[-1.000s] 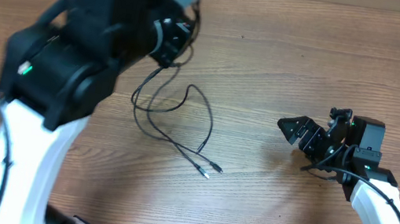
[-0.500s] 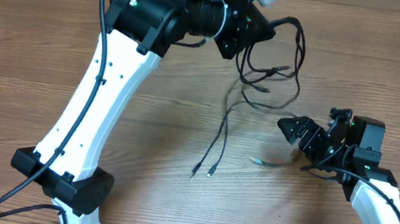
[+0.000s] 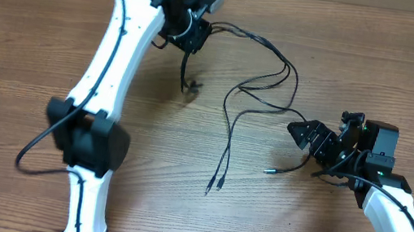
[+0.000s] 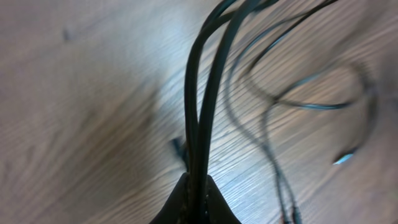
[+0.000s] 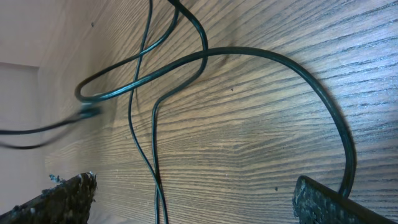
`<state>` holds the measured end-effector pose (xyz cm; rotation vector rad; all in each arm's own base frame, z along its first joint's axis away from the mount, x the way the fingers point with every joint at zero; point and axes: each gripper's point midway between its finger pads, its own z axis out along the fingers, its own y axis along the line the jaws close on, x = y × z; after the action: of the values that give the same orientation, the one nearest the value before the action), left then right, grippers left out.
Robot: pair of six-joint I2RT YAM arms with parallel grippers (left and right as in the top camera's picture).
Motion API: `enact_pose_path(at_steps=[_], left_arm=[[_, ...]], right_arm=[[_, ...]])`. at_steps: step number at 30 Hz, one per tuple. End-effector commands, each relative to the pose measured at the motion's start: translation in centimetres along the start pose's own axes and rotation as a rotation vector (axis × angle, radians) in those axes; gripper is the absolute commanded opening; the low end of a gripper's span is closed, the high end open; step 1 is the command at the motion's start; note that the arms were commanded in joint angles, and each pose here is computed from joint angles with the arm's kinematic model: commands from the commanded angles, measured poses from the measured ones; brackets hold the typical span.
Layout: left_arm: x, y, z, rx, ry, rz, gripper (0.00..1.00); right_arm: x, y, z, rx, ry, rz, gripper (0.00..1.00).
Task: Untangle cables
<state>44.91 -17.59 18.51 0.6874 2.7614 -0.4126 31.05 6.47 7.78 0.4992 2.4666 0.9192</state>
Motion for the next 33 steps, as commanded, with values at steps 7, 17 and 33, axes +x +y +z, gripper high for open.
enact_pose_path(at_steps=[7, 17, 33], left_arm=[[6.3, 4.6, 11.6, -0.087, 0.368, -0.198, 0.58], [6.0, 5.1, 10.4, -0.135, 0.351, -0.201, 0.99], [0.0, 2.6, -4.0, -0.210, -0.061, -0.136, 0.99]], right_arm=[[-0.8, 0.6, -0.3, -0.005, -0.028, -0.019, 1.00], [-0.8, 0.6, -0.3, -0.005, -0.028, -0.020, 1.00], [-0.9, 0.6, -0.3, -0.007, -0.030, -0.021, 1.00]])
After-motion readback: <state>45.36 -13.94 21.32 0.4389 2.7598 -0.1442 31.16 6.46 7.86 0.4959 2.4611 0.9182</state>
